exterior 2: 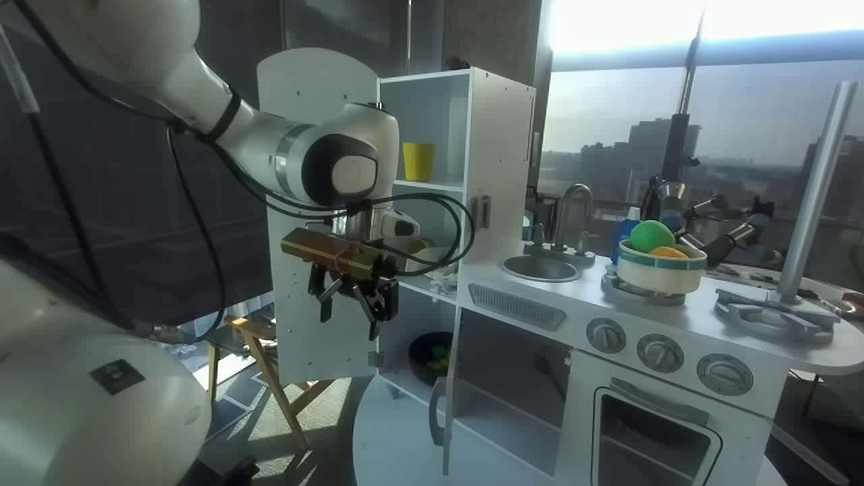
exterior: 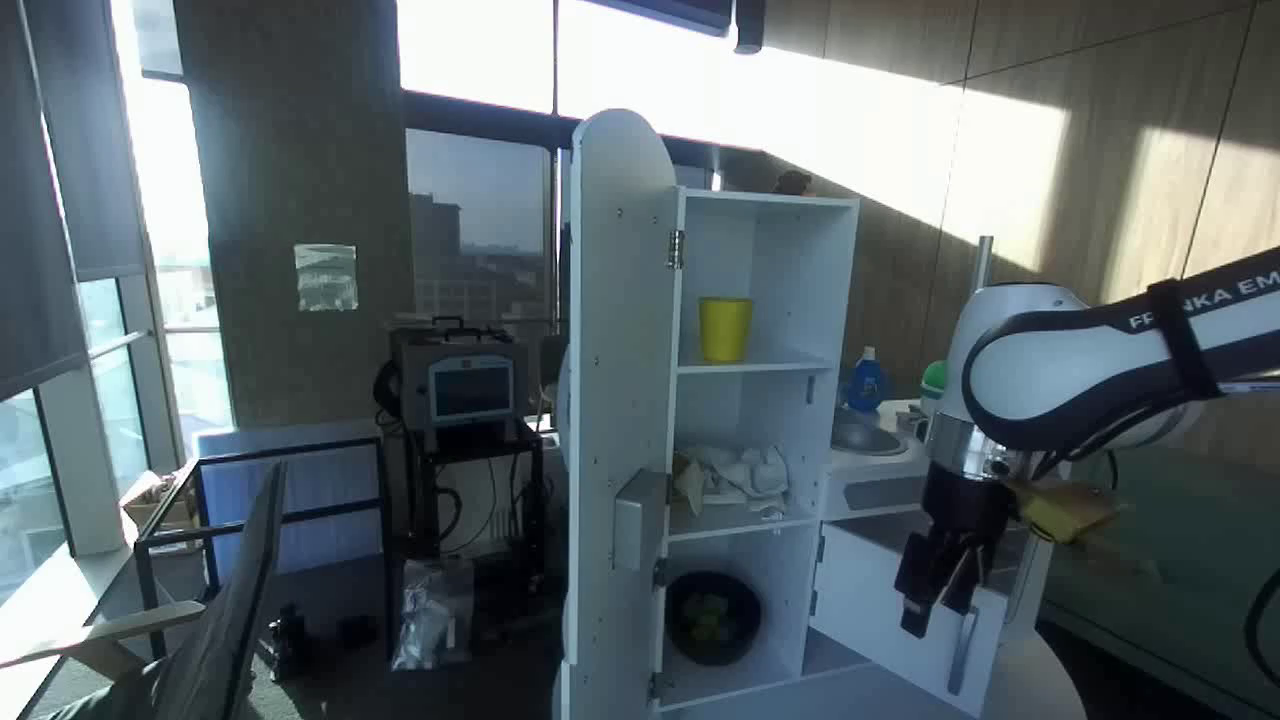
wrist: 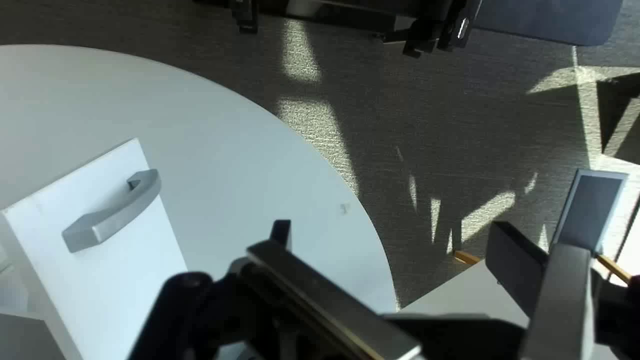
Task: Turn the middle knob of the stove to the right
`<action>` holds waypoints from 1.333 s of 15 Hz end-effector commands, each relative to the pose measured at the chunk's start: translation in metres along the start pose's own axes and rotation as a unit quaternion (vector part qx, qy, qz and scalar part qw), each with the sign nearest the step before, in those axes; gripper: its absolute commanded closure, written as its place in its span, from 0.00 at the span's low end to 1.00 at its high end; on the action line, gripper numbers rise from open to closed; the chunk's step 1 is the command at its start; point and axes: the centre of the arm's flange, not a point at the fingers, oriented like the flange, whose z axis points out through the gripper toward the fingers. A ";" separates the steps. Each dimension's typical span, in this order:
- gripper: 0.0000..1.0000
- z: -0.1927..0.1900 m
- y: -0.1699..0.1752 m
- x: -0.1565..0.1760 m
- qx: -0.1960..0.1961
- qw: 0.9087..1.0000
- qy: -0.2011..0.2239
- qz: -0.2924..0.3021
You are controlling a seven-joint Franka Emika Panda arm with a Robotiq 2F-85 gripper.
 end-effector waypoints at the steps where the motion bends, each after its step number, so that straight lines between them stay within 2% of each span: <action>1: 0.00 0.000 0.000 0.000 0.000 1.000 0.000 0.000; 9: 0.00 -0.001 0.000 0.000 0.000 1.000 0.001 0.000; 10: 0.00 -0.007 0.007 0.002 -0.001 1.000 0.006 0.013; 12: 0.00 -0.028 0.030 -0.001 -0.019 0.997 0.044 0.052; 16: 0.00 -0.069 0.094 -0.018 -0.031 0.985 0.100 0.140; 18: 0.00 -0.079 0.125 -0.021 -0.038 0.974 0.134 0.179; 20: 0.00 -0.086 0.155 -0.019 -0.066 0.961 0.173 0.207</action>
